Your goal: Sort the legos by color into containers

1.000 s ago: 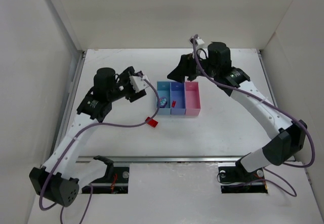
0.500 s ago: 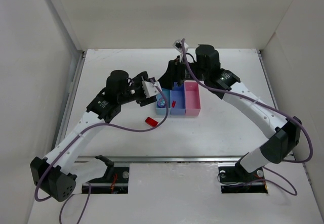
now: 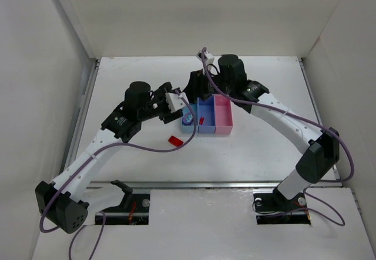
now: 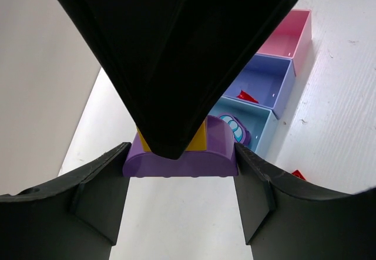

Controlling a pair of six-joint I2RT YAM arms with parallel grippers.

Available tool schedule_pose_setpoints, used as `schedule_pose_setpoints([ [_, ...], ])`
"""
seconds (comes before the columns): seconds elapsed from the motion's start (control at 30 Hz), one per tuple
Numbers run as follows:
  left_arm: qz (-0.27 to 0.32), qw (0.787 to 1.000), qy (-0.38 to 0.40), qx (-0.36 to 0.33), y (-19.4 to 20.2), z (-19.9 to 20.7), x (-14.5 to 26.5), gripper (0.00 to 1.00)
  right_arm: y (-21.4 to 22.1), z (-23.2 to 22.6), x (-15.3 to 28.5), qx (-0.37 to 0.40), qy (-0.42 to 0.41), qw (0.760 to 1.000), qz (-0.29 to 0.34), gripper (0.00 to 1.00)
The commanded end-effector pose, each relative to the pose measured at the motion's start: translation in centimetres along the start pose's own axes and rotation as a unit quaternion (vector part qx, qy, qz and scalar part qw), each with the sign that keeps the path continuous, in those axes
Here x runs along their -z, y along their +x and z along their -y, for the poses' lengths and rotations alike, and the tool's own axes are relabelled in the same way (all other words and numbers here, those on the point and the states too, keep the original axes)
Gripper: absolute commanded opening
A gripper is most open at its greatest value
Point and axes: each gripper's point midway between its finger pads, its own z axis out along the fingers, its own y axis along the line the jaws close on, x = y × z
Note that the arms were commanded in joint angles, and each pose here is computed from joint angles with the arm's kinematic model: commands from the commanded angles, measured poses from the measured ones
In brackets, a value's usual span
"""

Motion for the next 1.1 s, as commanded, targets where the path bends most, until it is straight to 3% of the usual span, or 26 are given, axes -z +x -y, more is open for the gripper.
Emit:
schedule_pose_setpoints([
  [0.0, 0.046, 0.998, -0.029, -0.014, -3.5, -1.8, 1.1, 0.0, -1.7, -1.4, 0.0, 0.015, -0.012, 1.0, 0.023, 0.66],
  [0.1, 0.051, 0.998, -0.028, -0.017, -3.9, -1.7, 1.0, 0.0, -1.7, -1.5, 0.0, 0.011, -0.012, 1.0, 0.023, 0.52],
  [0.2, 0.046, 0.998, -0.036, -0.012, -3.7, -1.9, 1.1, 0.0, -1.9, -1.4, -0.1, 0.013, -0.01, 0.999, 0.028, 0.28],
  [0.23, 0.041, 0.998, -0.042, -0.004, -3.5, -2.1, 1.1, 0.0, -1.9, -1.4, -0.1, 0.013, -0.01, 0.999, 0.028, 0.15],
  [0.33, 0.004, 0.999, -0.033, 0.019, -1.9, -1.8, 0.3, 0.0, -2.0, -1.1, 0.1, 0.008, 0.001, 0.999, 0.033, 0.0],
  [0.5, -0.063, 0.996, -0.04, 0.054, 1.5, -1.5, -0.4, 0.0, -1.0, 0.0, 0.1, -0.002, 0.024, 0.999, 0.027, 0.0],
  [0.7, -0.116, 0.992, -0.032, 0.04, 5.4, 0.2, -0.2, 0.0, -0.5, 2.5, 1.3, -0.031, 0.066, 0.997, 0.035, 0.0],
  [1.07, -0.142, 0.988, -0.023, 0.061, 8.2, 1.0, 0.6, 0.0, -1.4, 6.4, 3.3, -0.063, 0.112, 0.99, 0.059, 0.0],
])
